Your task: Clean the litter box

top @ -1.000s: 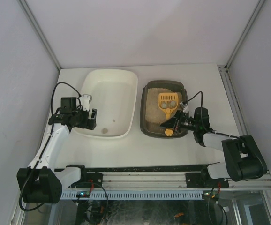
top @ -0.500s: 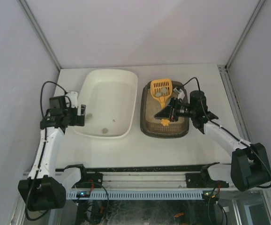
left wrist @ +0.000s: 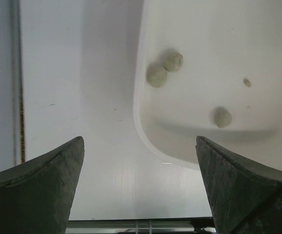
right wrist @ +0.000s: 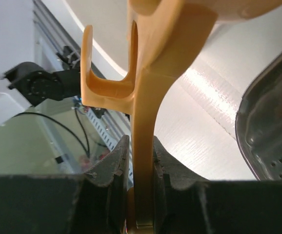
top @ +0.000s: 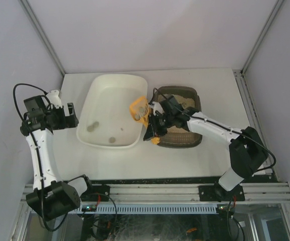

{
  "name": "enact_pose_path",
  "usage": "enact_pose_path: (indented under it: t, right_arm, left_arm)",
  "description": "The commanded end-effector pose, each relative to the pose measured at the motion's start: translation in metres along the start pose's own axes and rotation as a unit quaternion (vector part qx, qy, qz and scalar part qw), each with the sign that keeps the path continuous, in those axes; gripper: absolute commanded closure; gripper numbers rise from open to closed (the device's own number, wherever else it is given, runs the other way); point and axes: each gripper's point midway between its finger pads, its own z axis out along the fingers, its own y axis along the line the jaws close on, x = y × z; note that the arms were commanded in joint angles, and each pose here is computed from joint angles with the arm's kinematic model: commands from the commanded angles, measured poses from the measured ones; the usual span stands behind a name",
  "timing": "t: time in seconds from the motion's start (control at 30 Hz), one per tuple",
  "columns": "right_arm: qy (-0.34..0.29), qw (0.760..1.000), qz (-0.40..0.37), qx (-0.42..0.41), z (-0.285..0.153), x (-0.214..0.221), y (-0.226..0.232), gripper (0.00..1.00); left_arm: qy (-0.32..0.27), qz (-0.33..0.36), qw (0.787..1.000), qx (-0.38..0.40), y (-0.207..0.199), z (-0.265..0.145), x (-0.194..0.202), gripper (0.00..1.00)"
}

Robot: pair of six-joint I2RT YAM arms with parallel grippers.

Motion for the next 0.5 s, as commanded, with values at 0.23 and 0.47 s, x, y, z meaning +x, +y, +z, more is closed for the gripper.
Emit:
enact_pose_path:
  t: [0.23, 0.47]
  right_arm:
    - [0.033, 0.966, -0.122, 0.226, 0.021, 0.002, -0.028, 1.0]
    - [0.03, 0.896, -0.227, 0.381, 0.024, -0.003, -0.027, 1.0]
  left_arm:
    - [-0.012, -0.01, 1.0, 0.023, -0.004, -0.001, -0.003, 0.0]
    - [0.004, -0.027, 0.999, 0.03, -0.004, 0.009, 0.006, 0.0]
